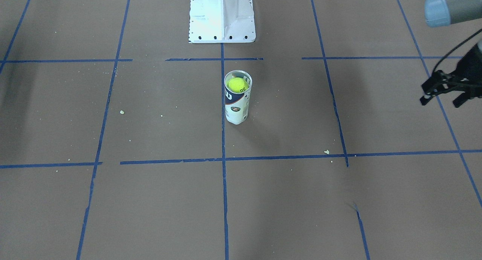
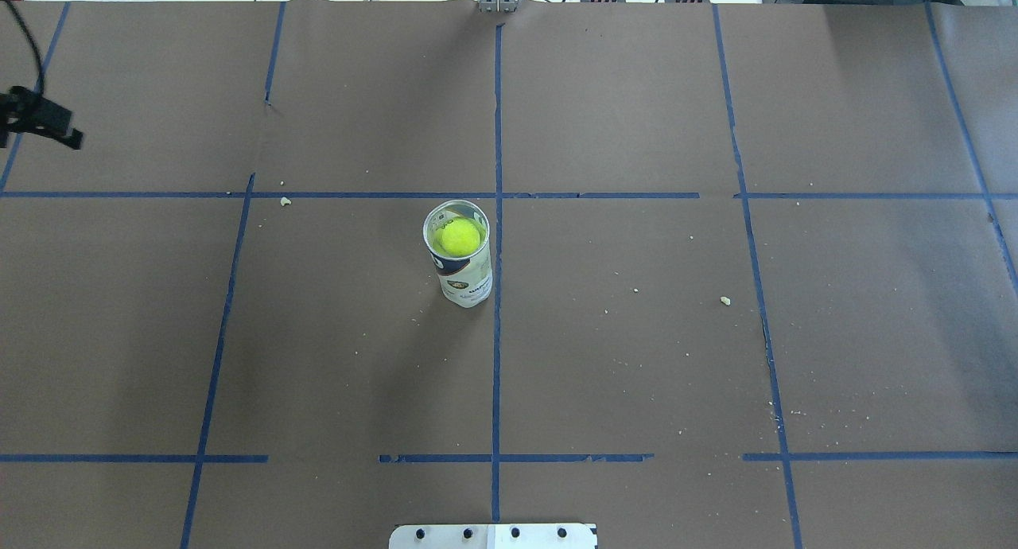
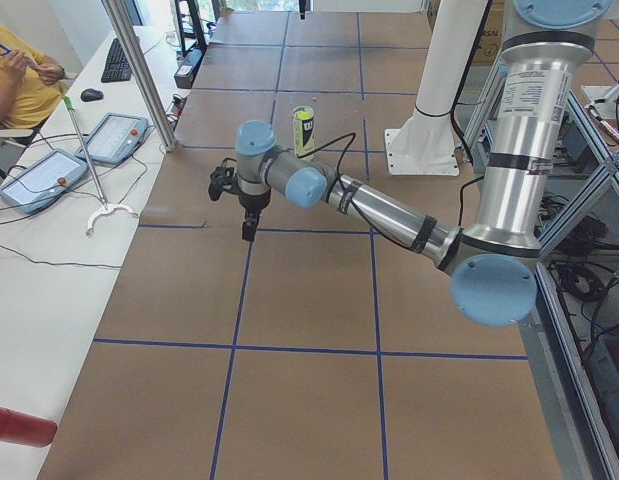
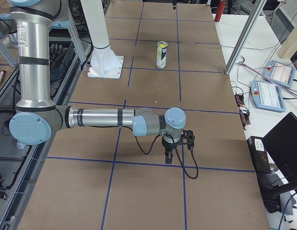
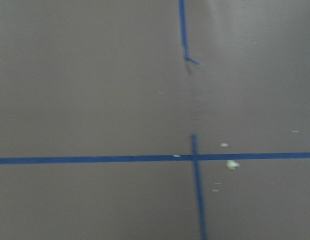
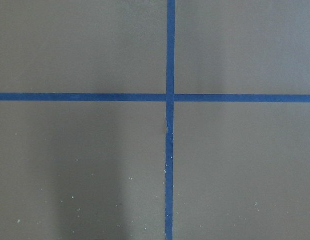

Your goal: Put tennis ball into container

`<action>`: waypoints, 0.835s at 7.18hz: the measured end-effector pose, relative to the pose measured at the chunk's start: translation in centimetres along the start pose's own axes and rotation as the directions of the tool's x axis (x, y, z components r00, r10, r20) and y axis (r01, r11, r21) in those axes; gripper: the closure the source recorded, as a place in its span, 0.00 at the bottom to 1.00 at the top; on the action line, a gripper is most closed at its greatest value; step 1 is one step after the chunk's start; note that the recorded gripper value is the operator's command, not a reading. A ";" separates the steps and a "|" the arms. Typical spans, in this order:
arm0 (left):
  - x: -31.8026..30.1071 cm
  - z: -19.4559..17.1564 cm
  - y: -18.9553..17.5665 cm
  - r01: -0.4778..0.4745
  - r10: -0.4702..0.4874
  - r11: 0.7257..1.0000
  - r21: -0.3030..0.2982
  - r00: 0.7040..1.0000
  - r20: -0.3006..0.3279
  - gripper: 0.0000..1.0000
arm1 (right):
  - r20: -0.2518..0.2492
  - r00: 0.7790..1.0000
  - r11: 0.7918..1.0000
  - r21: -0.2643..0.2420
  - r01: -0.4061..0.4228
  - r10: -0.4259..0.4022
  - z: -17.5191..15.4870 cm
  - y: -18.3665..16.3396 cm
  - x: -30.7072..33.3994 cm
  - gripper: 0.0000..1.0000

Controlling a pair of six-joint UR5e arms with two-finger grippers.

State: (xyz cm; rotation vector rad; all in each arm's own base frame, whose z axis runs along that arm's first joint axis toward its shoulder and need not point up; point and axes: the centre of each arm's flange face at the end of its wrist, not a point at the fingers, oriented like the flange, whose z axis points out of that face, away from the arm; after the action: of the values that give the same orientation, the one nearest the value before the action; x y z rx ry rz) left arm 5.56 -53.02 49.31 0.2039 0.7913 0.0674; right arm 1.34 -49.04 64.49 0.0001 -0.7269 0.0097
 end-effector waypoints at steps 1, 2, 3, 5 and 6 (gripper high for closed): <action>-9.4 0.5 1.7 -0.044 0.045 0.999 -0.030 0.998 0.031 0.01 | 0.000 1.000 1.000 0.000 0.000 0.000 0.0 0.0 0.0 0.00; -16.8 1.3 3.9 -0.057 0.058 0.996 -0.064 0.998 0.021 0.00 | 0.000 1.000 1.000 0.000 0.000 0.000 0.0 0.0 0.0 0.00; -20.1 1.9 5.5 -0.056 0.056 0.995 -0.079 0.998 -0.006 0.00 | 0.000 1.000 1.000 0.000 0.000 0.000 0.0 0.0 0.0 0.00; -21.3 1.8 6.5 -0.059 0.057 0.995 -0.078 0.998 -0.023 0.00 | 0.000 1.000 1.000 0.000 0.000 0.000 0.0 0.0 0.0 0.00; -21.3 1.8 6.9 -0.060 0.058 0.995 -0.079 0.998 -0.025 0.00 | 0.000 1.000 1.000 0.000 0.000 0.000 0.0 0.0 0.0 0.00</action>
State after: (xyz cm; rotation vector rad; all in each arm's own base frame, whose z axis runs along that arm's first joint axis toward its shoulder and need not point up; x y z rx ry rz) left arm -8.01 -49.44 66.85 0.1510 0.8037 0.1567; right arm 1.34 -49.06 64.47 0.0007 -0.7270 0.0096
